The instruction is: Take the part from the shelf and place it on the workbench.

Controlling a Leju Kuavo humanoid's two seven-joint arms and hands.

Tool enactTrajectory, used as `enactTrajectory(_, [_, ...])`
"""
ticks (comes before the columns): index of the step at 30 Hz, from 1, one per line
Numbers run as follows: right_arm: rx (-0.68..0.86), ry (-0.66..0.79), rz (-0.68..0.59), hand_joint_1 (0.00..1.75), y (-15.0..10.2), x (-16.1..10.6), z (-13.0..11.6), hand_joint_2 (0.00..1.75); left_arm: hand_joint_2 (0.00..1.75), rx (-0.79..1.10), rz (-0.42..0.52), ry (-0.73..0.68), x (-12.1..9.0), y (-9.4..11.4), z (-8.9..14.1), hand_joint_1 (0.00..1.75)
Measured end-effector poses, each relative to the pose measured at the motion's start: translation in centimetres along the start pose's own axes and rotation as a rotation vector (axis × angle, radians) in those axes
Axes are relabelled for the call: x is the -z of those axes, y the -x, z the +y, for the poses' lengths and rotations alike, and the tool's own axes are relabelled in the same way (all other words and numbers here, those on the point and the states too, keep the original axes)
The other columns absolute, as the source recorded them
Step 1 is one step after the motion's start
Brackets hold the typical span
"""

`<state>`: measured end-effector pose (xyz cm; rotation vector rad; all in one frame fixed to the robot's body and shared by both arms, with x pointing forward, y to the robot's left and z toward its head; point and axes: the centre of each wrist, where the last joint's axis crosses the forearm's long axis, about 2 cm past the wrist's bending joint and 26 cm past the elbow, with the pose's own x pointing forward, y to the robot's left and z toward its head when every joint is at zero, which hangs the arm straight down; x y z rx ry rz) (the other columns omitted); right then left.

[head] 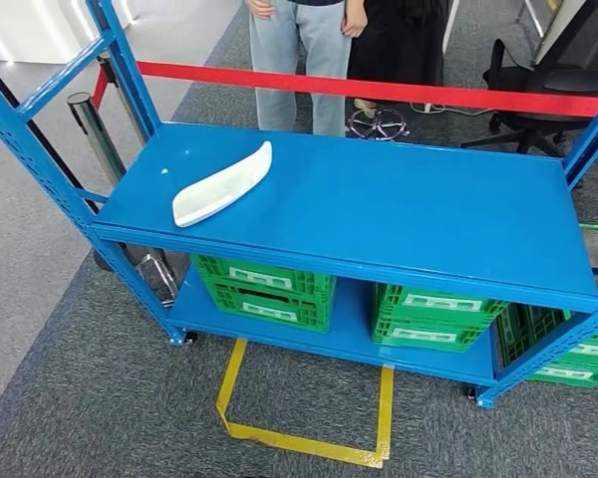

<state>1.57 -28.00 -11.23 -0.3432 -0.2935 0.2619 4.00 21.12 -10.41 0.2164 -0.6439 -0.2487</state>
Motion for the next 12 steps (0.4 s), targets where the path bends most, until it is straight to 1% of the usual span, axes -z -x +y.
enactTrajectory(4, [0.018, -0.019, 0.001, 0.0, -0.37, 0.06, 0.07, 0.0, 0.0, -0.005, 0.01, 0.006, -0.16, 0.42, 0.1, 0.0])
enactTrajectory(12, [0.035, -0.016, 0.014, 0.0, -0.35, 0.09, 0.0, 0.0, 0.0, -0.019, 0.001, 0.015, 0.07, -0.13, -0.04, 0.0])
